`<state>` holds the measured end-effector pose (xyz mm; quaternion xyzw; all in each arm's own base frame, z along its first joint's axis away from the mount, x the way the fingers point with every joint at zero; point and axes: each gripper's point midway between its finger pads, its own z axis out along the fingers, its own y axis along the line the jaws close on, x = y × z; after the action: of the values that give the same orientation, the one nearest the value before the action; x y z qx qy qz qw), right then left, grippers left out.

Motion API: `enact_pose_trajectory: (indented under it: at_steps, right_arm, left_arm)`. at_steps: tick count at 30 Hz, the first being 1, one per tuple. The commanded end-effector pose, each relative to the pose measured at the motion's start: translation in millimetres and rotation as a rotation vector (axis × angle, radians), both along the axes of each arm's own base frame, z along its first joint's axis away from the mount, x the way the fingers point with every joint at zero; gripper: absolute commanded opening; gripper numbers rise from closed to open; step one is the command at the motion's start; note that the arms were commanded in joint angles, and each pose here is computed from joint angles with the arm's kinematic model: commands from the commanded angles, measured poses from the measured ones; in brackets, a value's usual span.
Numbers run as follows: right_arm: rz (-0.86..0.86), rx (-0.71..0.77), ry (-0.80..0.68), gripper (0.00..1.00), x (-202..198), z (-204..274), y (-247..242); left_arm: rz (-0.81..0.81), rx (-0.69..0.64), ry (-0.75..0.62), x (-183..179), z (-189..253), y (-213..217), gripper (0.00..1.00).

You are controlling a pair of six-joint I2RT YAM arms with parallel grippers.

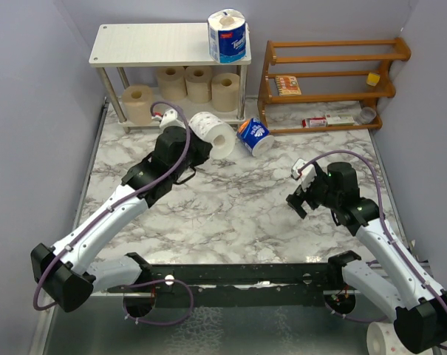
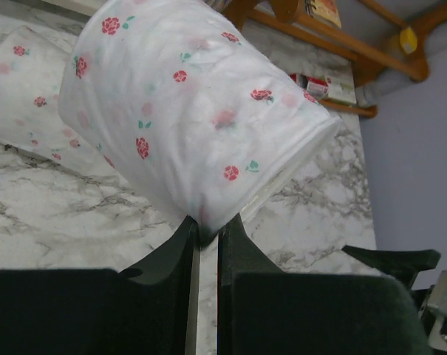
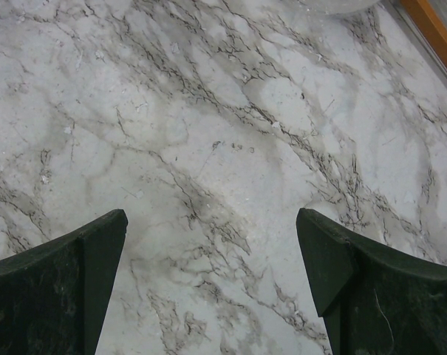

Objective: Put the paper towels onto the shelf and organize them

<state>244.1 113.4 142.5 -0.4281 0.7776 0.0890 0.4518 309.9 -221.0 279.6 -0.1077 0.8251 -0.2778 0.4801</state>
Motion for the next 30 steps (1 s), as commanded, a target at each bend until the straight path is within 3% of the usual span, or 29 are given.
enact_pose_trajectory:
  at_steps: [1, 12, 20, 25, 30]
  right_arm:
    - [0.021, 0.011, -0.007, 1.00, 0.3, -1.5, 3.6]
    - [0.020, 0.007, 0.011, 1.00, 0.3, -5.5, 3.5]
    - [0.034, 0.009, 0.039, 1.00, -1.5, -10.2, 5.9]
    - [0.036, 0.007, 0.037, 1.00, -2.1, -9.9, 5.9]
    - [0.037, 0.005, 0.044, 1.00, -2.3, -11.9, 5.9]
  left_arm:
    - [0.218, -0.242, -0.041, 9.6, 47.9, 17.8, 0.00]
    - [0.472, -0.634, -0.071, 29.4, 148.3, 36.3, 0.00]
    - [0.778, -0.704, -0.094, 71.0, 195.9, 85.6, 0.00]
    - [0.894, -0.768, -0.201, 98.6, 233.8, 123.6, 0.00]
    - [1.016, -0.848, -0.406, 116.6, 244.4, 171.8, 0.00]
